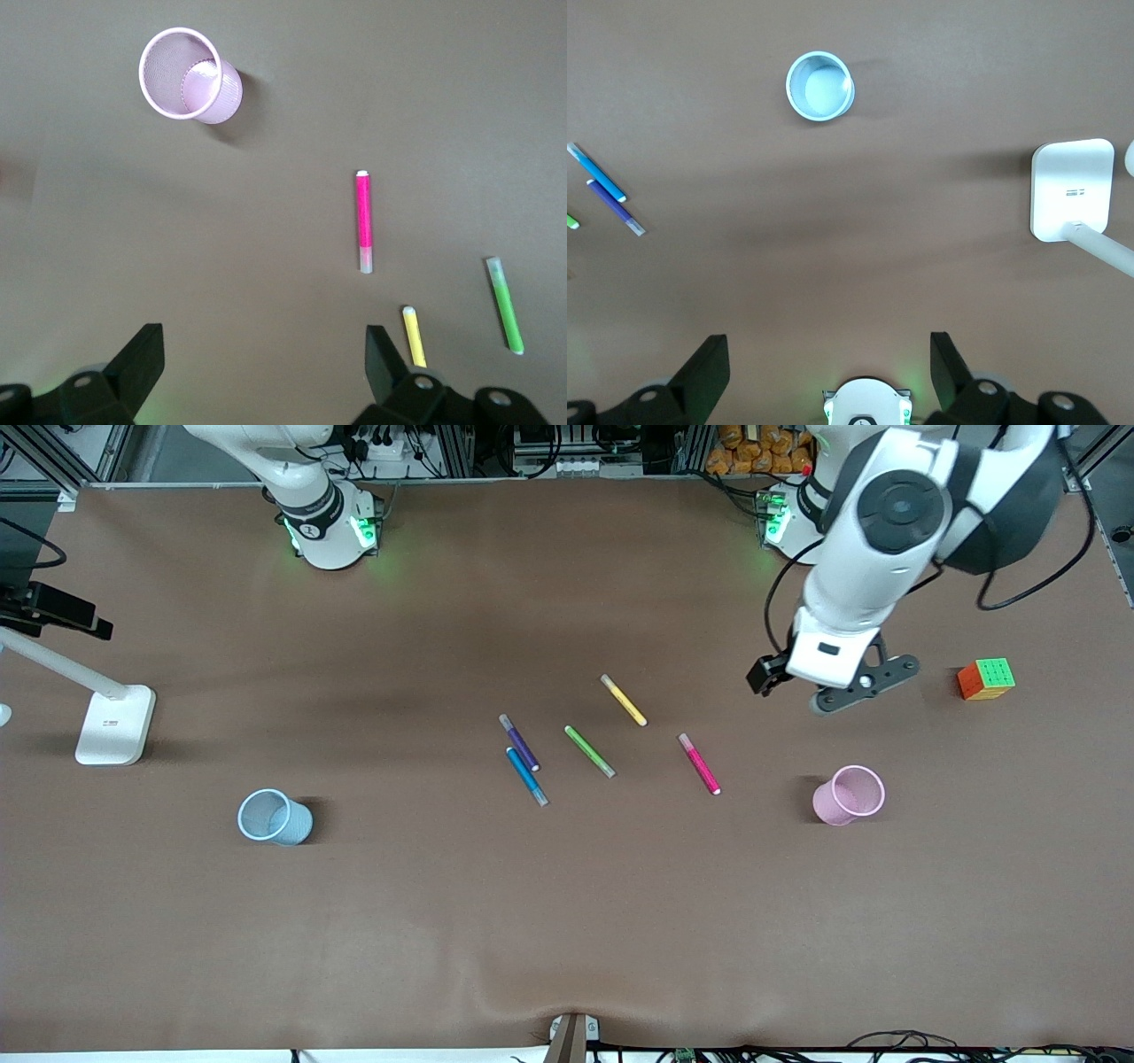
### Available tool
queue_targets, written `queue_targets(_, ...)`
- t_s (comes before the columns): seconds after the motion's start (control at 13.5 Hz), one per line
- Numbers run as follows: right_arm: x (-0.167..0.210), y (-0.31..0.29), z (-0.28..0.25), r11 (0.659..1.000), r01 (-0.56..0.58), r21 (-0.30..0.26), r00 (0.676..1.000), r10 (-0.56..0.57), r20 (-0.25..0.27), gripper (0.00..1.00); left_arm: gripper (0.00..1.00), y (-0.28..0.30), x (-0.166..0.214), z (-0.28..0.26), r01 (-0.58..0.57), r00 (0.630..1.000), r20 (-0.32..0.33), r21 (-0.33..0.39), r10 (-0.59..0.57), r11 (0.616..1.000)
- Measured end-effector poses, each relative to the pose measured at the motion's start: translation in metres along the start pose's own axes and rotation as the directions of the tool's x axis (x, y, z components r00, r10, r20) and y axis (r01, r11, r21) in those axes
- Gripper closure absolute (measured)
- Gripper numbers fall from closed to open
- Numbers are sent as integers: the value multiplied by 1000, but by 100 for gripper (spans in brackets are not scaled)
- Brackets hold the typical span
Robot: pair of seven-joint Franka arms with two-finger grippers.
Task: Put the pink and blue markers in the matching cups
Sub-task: 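Reach the left gripper toward the pink marker while the right gripper moves out, then lower the left gripper onto the pink marker while the right gripper reaches the blue marker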
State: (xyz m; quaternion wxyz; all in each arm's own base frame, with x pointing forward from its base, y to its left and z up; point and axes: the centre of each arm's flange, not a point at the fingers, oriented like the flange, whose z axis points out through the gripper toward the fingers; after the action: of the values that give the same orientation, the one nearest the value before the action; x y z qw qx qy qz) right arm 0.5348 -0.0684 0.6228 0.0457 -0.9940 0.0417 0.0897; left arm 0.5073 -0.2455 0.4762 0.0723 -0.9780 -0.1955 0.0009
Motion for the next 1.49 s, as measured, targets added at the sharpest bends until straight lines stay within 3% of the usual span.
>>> queue_targets(0.3, 16, -19, 21, 997, 74, 2, 996, -74, 42, 0, 0, 37, -16, 37, 37, 999, -42, 53, -34, 998)
queue_targets(0.52, 22, -62, 25, 974, 225, -12, 974, -225, 13, 0, 0, 69, -35, 76, 93, 994, -72, 87, -87, 992)
queue_targets(0.82, 34, -140, 36, 921, 386, -48, 920, -388, -56, 0, 0, 105, -59, 136, 157, 983, -112, 127, -143, 979)
queue_targets(1.19, 63, -255, 93, 841, 532, -95, 828, -540, -148, 0, 0, 128, -85, 177, 180, 974, -164, 157, -155, 971)
queue_targets(1.49, 68, -340, 157, 775, 621, -118, 758, -632, -161, 0, 6, 135, -95, 208, 177, 965, -222, 148, -141, 973)
